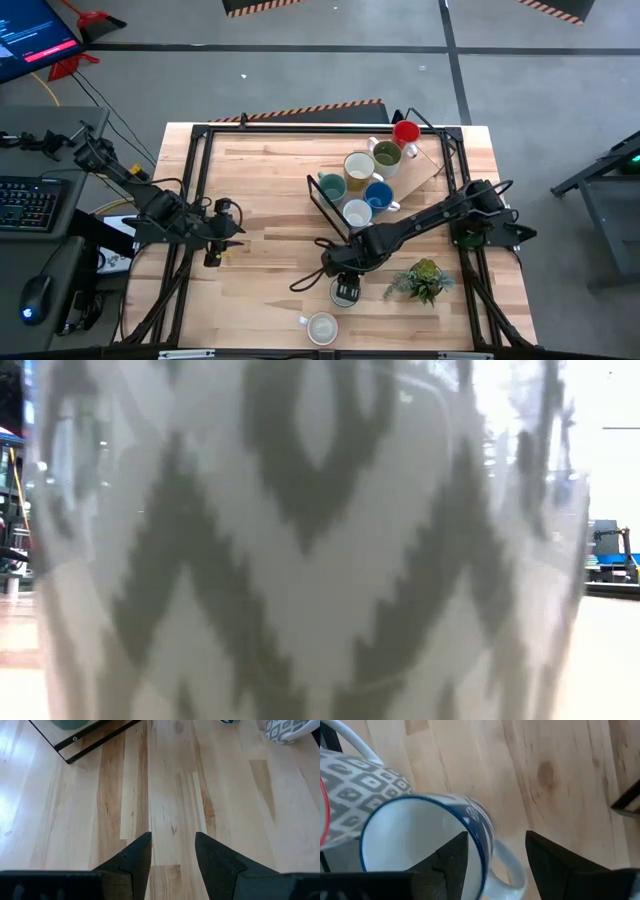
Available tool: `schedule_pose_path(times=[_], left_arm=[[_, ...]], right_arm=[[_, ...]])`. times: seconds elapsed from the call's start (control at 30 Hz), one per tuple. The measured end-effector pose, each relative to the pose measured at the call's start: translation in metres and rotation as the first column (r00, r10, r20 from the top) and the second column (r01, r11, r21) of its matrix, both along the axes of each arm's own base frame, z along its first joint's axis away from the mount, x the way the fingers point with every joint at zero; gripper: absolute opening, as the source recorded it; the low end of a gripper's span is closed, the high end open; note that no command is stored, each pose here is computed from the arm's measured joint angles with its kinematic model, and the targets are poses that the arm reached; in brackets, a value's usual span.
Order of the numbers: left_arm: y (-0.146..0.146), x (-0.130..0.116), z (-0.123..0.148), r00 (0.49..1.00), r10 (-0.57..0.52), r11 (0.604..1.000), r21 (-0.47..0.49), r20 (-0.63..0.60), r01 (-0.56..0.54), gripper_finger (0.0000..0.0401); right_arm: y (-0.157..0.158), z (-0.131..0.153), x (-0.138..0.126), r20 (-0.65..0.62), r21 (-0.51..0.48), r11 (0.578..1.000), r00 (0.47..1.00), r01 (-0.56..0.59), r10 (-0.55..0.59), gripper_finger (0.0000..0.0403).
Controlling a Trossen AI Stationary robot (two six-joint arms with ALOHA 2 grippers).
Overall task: Place coffee mugs
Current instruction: Put the blue patterned mug on the shelf
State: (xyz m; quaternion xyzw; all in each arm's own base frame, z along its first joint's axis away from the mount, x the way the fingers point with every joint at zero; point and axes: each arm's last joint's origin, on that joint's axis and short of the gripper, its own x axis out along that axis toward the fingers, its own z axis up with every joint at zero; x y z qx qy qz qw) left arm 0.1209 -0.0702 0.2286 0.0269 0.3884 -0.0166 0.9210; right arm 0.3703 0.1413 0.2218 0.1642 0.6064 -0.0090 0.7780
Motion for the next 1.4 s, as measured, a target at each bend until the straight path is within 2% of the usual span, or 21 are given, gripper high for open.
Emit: schedule_pose_path(times=[0.43,0.53,0.6,0.63,0.73,0.97,1.07,1.23,1.4], left_arm=[[0.000,0.000,0.000,1.000,0.001,1.000,0.004,-0.001,-0.001,0.0142],[0.000,0.000,0.000,1.000,0.002,1.000,0.006,0.000,-0.002,0.0142],[0.000,0.000,0.000,1.000,0.005,1.000,0.009,0.002,-0.005,0.0142],[0.000,0.000,0.000,1.000,0.007,1.000,0.012,0.004,-0.007,0.0142],[0.001,0.000,0.000,1.000,0.015,1.000,0.019,0.009,-0.015,0.0142],[0.002,-0.001,-0.001,1.000,0.023,0.999,0.033,-0.001,-0.023,0.0142],[0.002,-0.001,-0.001,1.000,0.025,0.999,0.034,0.003,-0.026,0.0142],[0.002,-0.001,-0.001,1.000,0.027,0.999,0.036,0.005,-0.027,0.0142],[0.002,-0.001,-0.001,1.000,0.028,0.999,0.035,0.004,-0.028,0.0142]], right_arm=[[0.005,-0.038,0.011,-0.080,-0.011,1.000,0.997,0.005,-0.006,0.0167],[0.007,-0.048,0.013,-0.117,0.022,1.000,0.993,-0.004,0.006,0.0116],[0.008,-0.051,0.013,-0.133,0.043,0.999,0.991,0.001,0.005,0.0047],[0.007,-0.051,0.013,-0.138,0.044,0.999,0.990,0.010,-0.004,0.0026],[0.007,-0.047,0.017,-0.100,0.028,0.999,0.995,0.021,-0.018,0.0016],[0.012,-0.014,0.027,-0.003,-0.030,0.999,1.000,0.010,-0.010,0.0005],[0.013,0.007,0.025,-0.024,-0.097,0.995,1.000,0.017,-0.019,0.0004],[0.013,0.055,0.017,-0.016,-0.237,0.968,0.996,0.080,-0.086,0.0003],[0.015,0.107,0.004,0.070,-0.295,0.940,0.984,0.175,-0.161,0.0003]])
